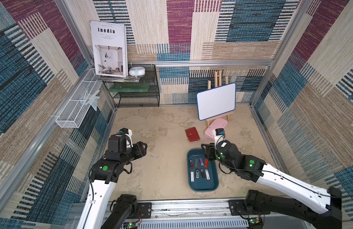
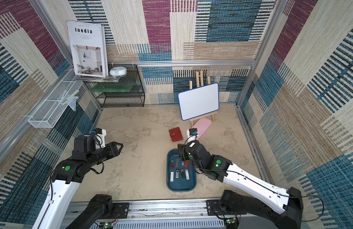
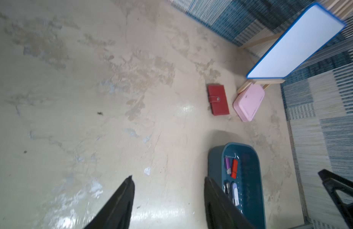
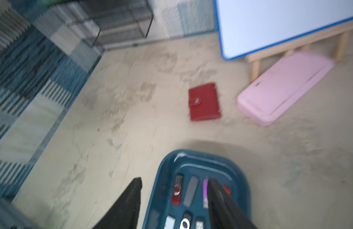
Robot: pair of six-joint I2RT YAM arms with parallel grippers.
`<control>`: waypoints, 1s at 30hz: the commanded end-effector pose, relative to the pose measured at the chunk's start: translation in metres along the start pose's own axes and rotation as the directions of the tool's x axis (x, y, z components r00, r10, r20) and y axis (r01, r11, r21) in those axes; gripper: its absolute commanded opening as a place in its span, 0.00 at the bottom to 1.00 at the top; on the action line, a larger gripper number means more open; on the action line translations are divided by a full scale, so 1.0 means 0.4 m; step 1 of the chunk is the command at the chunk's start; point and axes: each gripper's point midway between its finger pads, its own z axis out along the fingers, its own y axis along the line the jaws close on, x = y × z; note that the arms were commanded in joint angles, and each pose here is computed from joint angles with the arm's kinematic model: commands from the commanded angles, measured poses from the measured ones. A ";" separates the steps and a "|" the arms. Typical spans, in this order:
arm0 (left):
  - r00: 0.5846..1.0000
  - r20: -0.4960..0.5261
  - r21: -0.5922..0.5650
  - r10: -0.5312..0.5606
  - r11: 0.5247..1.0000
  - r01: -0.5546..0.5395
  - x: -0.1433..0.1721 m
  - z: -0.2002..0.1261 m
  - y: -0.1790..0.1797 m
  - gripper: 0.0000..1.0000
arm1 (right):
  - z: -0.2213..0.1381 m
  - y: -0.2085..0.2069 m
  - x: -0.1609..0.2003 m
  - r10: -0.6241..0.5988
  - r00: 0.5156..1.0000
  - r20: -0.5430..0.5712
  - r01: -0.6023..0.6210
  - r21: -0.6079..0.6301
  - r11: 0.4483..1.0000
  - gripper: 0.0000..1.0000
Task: Put the usb flash drive into the storage box
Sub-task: Reset both arms
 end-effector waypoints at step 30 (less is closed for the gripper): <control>0.808 0.260 -0.328 0.528 0.836 -0.440 -0.062 0.436 0.246 0.92 | 0.030 -0.681 -0.005 -0.282 0.859 0.428 -0.064 0.636 0.769 0.96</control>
